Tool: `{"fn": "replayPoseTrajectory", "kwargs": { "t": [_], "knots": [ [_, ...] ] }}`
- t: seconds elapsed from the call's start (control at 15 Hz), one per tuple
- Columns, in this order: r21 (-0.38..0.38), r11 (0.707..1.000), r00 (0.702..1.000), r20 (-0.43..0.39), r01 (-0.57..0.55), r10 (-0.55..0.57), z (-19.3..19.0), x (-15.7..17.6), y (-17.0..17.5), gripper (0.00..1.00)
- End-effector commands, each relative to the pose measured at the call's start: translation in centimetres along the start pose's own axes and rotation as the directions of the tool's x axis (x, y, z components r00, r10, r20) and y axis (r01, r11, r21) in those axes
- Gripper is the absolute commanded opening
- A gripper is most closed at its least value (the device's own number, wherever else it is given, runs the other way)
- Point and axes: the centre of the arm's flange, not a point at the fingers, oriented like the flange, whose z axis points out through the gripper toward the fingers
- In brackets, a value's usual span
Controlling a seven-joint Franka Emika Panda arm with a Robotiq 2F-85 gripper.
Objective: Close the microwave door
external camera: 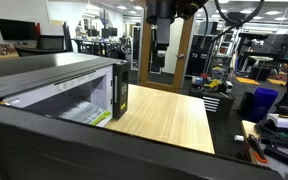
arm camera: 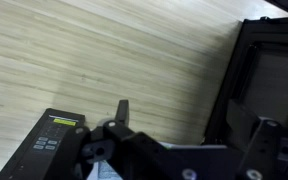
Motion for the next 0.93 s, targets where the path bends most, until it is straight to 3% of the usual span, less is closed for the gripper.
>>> {"fn": "replayPoseTrajectory", "kwargs": {
  "t": [0.0,0.6,0.87],
  "knots": [
    [0.000,1.000,1.000,0.000,0.000,0.000,0.0,0.0,0.0,1.00],
    [0.009,1.000,1.000,-0.001,0.012,-0.012,-0.1,0.0,-0.2,1.00],
    [-0.002,0.995,0.995,-0.016,0.100,-0.100,-0.7,0.5,-3.3,1.00]
  ]
}}
